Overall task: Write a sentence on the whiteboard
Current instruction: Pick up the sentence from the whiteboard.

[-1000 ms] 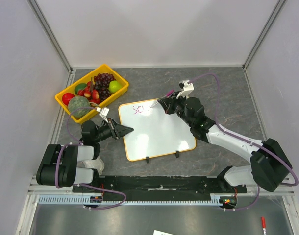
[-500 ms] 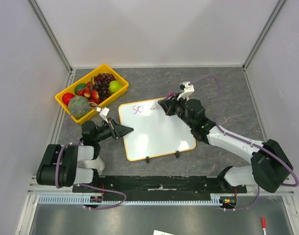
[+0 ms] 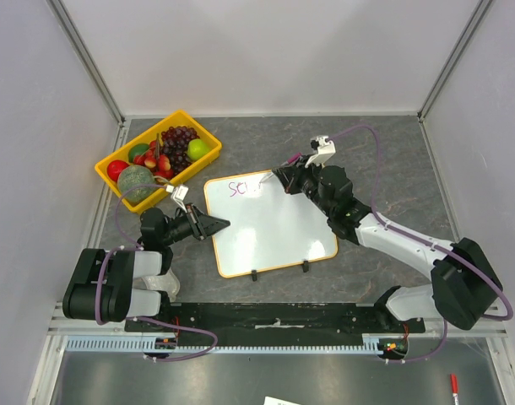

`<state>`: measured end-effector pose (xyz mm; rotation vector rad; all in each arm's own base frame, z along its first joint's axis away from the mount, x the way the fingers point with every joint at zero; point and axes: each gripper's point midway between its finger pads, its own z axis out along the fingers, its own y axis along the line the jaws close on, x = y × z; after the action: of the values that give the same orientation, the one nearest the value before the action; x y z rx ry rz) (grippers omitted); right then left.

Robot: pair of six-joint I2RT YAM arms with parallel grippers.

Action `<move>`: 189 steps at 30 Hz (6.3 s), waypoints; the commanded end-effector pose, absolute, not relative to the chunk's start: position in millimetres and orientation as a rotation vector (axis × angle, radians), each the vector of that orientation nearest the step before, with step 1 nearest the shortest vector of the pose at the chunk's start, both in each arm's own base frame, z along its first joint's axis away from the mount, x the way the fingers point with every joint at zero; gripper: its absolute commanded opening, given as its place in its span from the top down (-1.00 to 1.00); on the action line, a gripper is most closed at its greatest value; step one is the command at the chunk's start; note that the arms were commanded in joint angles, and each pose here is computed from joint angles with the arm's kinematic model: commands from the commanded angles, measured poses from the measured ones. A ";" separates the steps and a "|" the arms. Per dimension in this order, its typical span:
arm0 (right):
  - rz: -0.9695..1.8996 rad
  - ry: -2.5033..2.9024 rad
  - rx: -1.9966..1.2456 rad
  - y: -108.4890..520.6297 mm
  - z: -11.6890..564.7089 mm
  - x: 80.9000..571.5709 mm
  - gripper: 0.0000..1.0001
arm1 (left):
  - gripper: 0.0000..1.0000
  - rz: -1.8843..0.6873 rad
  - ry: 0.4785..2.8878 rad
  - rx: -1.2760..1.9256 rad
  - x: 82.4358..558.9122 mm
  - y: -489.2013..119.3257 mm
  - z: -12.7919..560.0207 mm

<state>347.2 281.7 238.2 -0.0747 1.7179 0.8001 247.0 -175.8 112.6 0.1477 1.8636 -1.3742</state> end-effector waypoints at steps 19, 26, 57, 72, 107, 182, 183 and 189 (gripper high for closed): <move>0.756 1.714 -0.033 266.7 238.6 353.4 1.00 | 0.96 -1.314 1.840 0.203 252.5 -174.7 112.8; 0.761 1.729 -0.040 265.0 231.7 347.9 1.00 | 0.96 -1.315 1.841 0.206 252.0 -175.5 112.5; 0.753 1.598 -0.008 254.0 276.2 350.7 1.00 | 0.96 -1.315 1.844 0.206 252.1 -175.4 112.3; 0.738 1.624 -0.013 258.3 263.0 360.4 1.00 | 0.96 -1.314 1.841 0.205 253.0 -175.1 112.7; 0.710 1.721 -0.044 252.8 231.7 349.3 1.00 | 0.96 -1.317 1.843 0.206 253.0 -175.4 112.4; 0.869 1.781 -0.056 267.2 206.8 330.0 1.00 | 0.96 -1.315 1.845 0.205 253.0 -175.2 112.0; 0.876 1.778 -0.054 268.7 208.8 330.8 1.00 | 0.96 -1.315 1.845 0.205 253.0 -175.2 112.0; 0.909 1.718 -0.041 270.5 236.5 333.2 1.00 | 0.96 -1.313 1.846 0.201 253.0 -175.0 111.6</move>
<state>325.6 270.6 210.4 -0.0564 1.7779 0.9026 246.6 -176.1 112.9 0.1481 1.8679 -1.3785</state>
